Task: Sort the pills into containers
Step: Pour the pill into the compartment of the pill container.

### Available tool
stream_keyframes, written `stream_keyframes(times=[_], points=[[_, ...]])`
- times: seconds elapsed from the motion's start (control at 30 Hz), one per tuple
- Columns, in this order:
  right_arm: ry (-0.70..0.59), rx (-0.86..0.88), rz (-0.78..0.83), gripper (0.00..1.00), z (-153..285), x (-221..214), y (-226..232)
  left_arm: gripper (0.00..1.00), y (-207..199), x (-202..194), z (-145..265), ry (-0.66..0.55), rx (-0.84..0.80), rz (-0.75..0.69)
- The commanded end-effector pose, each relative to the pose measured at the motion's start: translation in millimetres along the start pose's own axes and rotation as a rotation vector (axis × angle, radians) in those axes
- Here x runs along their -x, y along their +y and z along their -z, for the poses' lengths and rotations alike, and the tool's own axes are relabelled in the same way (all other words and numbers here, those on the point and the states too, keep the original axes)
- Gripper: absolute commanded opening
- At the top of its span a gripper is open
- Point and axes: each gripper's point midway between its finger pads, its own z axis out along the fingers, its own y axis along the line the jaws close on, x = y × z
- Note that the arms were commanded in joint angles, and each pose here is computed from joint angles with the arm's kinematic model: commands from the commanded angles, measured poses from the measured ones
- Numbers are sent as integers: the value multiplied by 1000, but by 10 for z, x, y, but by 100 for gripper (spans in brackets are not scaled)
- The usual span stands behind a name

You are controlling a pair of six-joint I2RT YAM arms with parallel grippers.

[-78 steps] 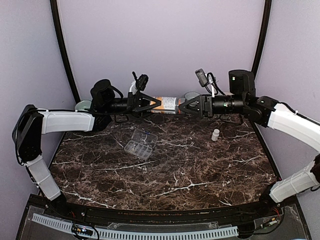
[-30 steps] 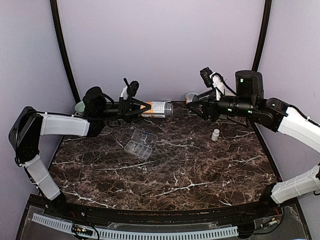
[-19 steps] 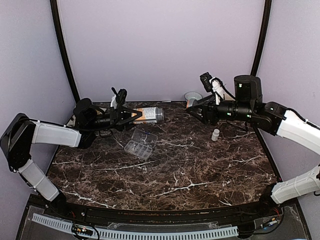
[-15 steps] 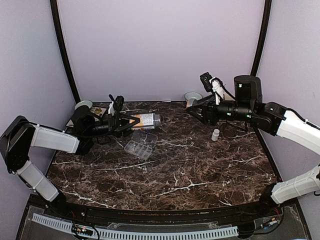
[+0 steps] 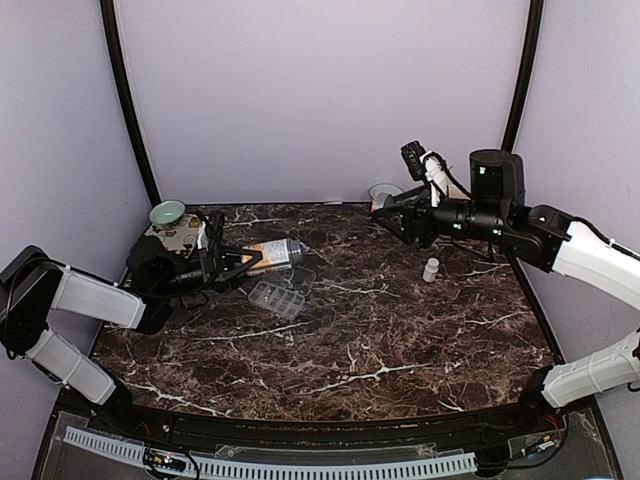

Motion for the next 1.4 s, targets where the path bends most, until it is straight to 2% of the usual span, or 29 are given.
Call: stream_keyframes(times=[0.0, 0.37, 1.37], points=[[-39, 19, -5, 38, -45, 59, 42, 0, -11, -11, 122, -47, -26, -46], [-33, 25, -11, 37, -132, 61, 31, 0, 396, -216, 305, -48, -18, 61], [-33, 44, -16, 36, -168, 61, 62, 0, 955, -332, 642, -76, 141, 120]])
